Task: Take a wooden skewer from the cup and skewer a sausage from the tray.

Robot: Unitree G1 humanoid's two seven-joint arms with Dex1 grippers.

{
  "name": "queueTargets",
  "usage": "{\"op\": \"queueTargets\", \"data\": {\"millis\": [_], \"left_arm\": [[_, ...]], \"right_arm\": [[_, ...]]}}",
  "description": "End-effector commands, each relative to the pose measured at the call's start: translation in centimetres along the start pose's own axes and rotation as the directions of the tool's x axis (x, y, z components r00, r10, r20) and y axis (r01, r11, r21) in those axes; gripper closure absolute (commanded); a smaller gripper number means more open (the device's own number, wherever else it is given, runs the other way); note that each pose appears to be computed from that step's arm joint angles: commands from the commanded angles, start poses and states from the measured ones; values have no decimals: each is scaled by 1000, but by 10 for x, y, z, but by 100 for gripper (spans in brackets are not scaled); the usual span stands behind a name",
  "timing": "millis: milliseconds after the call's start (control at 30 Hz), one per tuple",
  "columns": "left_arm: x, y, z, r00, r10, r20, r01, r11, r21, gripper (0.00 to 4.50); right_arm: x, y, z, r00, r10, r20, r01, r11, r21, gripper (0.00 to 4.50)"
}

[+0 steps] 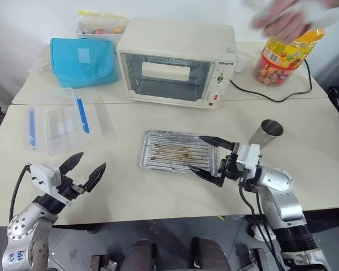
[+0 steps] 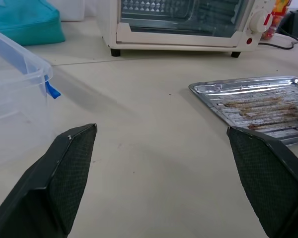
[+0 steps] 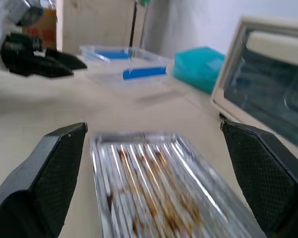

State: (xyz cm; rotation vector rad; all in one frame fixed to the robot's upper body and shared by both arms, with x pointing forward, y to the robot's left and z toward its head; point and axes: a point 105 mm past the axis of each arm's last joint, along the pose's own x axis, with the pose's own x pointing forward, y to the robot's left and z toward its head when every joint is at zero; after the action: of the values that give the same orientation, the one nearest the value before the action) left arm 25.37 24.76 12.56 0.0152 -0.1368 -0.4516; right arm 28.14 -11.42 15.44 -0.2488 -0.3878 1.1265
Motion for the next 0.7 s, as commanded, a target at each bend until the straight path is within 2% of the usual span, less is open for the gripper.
{"op": "queueTargets", "data": {"millis": [33, 200, 367, 533, 700], "left_arm": [[1, -6, 5, 999, -52, -9, 52, 995, 82, 7], [-3, -6, 3, 995, -92, -42, 97, 987, 130, 7], [-18, -2, 2, 993, -90, -73, 98, 989, 108, 7], [-25, 2, 2, 996, -41, -74, 49, 992, 114, 7], [-25, -5, 2, 997, -45, -64, 50, 995, 84, 7]], "right_arm": [[-21, -4, 6, 999, -9, -35, 8, 999, -32, 0], [-61, -5, 0, 986, -26, -165, 16, 998, -62, 0], [-88, -3, -7, 965, -60, -256, 40, 996, -80, 0], [-96, -2, -15, 956, -81, -282, 59, 995, -86, 0], [-88, 4, -19, 958, -75, -277, 55, 995, -79, 0]]}}
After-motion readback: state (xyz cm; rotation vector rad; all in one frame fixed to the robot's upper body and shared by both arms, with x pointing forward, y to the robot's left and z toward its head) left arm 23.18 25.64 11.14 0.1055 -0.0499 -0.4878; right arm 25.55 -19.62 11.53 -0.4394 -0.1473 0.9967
